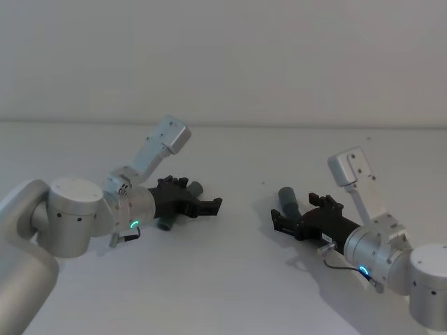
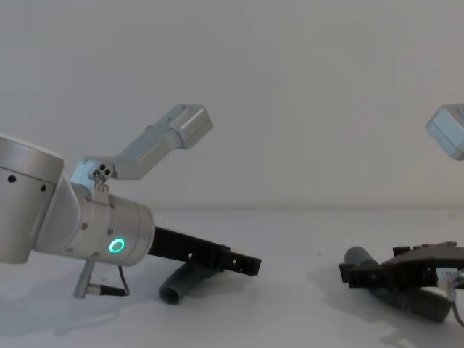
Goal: Use both hands to pick up one end of the pipe from the table, align the ends, and insert them.
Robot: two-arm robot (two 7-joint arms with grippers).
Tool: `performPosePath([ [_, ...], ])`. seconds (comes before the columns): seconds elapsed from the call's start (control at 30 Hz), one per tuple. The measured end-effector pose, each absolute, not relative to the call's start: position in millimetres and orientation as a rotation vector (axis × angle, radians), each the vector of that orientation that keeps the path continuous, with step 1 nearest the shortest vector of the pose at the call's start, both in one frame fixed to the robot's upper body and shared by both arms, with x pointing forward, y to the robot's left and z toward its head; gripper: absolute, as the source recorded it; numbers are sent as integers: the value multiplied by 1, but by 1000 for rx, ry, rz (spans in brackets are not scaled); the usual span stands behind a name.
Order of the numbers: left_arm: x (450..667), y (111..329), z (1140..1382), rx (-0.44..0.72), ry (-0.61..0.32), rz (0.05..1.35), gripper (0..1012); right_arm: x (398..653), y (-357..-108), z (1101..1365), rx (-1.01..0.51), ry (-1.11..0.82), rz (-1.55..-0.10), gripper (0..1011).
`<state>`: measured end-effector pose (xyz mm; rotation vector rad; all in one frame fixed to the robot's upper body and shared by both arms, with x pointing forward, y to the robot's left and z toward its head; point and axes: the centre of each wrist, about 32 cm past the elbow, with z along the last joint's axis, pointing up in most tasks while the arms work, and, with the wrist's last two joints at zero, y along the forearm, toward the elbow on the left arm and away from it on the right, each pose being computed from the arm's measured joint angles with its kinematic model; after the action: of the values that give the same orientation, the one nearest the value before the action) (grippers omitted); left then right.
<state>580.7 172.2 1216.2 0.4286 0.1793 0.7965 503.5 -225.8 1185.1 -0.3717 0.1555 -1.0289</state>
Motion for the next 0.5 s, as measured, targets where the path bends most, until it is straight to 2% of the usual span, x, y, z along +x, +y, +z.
performPosePath([
  [0.5,581,172,1216,429,179,797,1001,503,-226,1185,-372,155,-1029,1001],
])
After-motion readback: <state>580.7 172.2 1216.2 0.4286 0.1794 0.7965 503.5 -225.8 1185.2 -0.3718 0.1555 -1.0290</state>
